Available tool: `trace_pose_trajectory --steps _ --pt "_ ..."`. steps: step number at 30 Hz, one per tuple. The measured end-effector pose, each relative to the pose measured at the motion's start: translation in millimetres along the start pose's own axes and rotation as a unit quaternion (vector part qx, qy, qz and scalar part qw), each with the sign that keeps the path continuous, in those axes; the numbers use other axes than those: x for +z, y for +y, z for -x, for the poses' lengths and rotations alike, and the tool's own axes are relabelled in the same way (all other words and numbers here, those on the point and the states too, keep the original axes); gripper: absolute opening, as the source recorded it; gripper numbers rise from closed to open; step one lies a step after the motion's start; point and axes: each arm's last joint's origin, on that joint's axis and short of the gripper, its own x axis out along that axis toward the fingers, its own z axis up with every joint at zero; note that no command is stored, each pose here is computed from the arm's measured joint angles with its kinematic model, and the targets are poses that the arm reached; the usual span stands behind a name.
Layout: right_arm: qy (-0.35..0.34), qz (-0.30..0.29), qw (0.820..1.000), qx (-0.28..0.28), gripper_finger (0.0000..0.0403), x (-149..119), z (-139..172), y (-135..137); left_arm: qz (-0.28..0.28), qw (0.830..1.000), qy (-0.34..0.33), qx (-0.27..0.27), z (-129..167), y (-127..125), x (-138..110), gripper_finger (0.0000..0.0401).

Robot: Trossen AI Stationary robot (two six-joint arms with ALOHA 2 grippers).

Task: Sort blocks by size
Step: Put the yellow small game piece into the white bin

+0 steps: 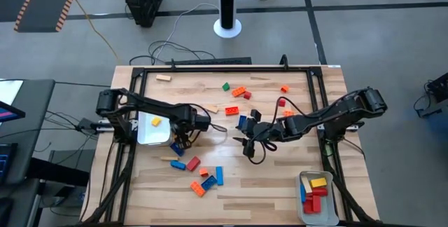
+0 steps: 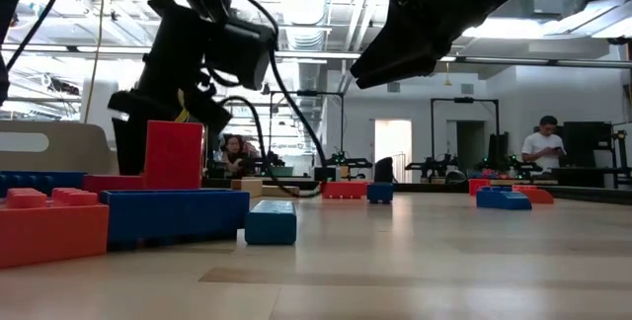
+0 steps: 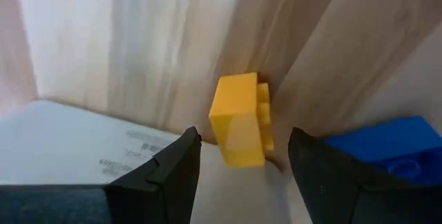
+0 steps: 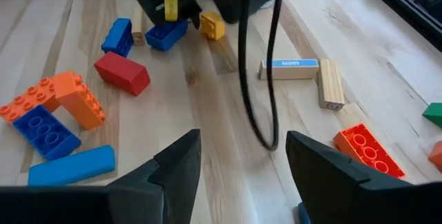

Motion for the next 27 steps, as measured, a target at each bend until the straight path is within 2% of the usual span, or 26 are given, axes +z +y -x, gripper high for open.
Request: trace_pose_trajectory --steps 4,10,13,18,22,27 --pt "-0.001 0.0 1.0 0.001 0.0238 0 0 1 -0.011 1.0 0.012 0.005 -7 -3 3 0.021" --pt "0.0 0.003 1.0 0.001 0.0238 0 0 1 -0.012 1.0 -0.008 0.016 -7 -3 6 0.02" --pt "0.0 0.004 1.0 0.001 0.0238 0 0 1 -0.02 1.0 -0.017 0.014 -6 -3 7 0.0166" --pt "0.0 0.004 1.0 0.001 0.0238 0 0 1 -0.039 0.999 -0.021 0.013 -6 -4 8 0.0086" --pt "0.011 0.009 1.0 -0.003 0.0238 -2 0 0 -0.07 0.997 -0.02 0.023 0 -2 5 0.0086" --pt "0.033 0.02 0.999 -0.036 0.0238 -7 1 -4 -0.056 0.996 -0.065 0.023 29 8 -12 0.0086"
